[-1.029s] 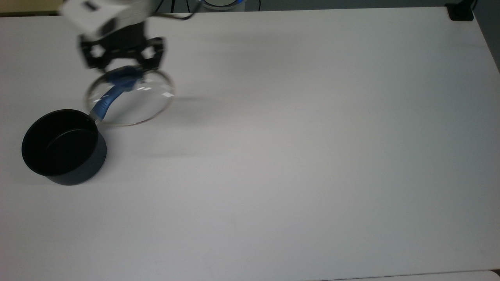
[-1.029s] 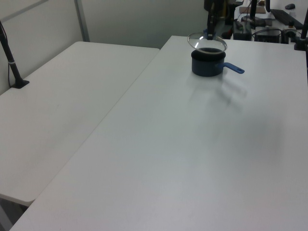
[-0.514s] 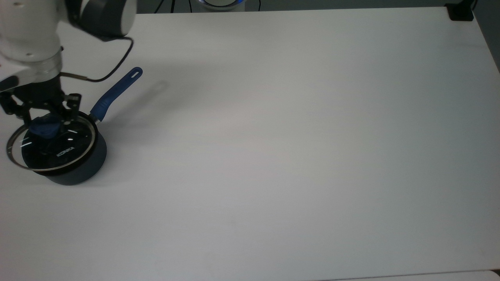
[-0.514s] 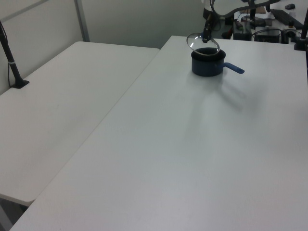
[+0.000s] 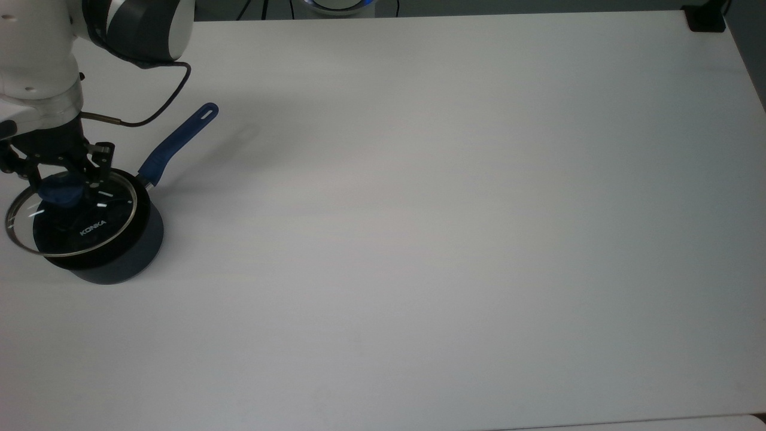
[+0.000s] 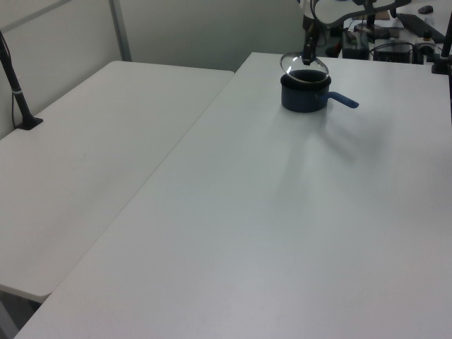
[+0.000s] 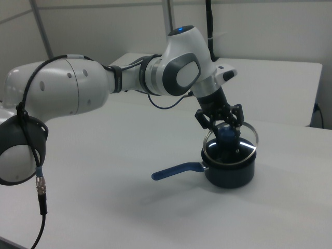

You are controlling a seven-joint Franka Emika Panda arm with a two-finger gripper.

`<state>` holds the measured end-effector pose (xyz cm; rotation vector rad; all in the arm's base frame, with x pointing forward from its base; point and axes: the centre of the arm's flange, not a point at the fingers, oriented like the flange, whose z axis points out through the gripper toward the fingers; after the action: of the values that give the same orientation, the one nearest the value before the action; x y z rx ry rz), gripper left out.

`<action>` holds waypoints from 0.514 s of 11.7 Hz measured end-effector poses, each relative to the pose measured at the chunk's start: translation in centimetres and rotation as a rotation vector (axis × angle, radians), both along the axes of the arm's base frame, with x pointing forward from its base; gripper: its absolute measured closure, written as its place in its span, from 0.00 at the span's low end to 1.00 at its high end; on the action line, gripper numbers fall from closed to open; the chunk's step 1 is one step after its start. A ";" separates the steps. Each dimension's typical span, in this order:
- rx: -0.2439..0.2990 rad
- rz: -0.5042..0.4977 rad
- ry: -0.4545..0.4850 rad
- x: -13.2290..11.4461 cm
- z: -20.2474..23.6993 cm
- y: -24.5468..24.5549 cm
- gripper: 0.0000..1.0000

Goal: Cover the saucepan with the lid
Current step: 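Lower the glass lid onto the saucepan rim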

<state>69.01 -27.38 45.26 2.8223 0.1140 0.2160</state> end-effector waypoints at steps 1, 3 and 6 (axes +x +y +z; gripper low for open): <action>0.005 0.002 0.018 -0.1 -0.3 0.0 0.35; 0.013 0.010 0.047 -0.4 -1.4 0.2 0.35; 0.020 0.012 0.064 -0.6 -2.3 0.3 0.35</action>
<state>68.43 -27.10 42.94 2.8494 0.1438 0.1296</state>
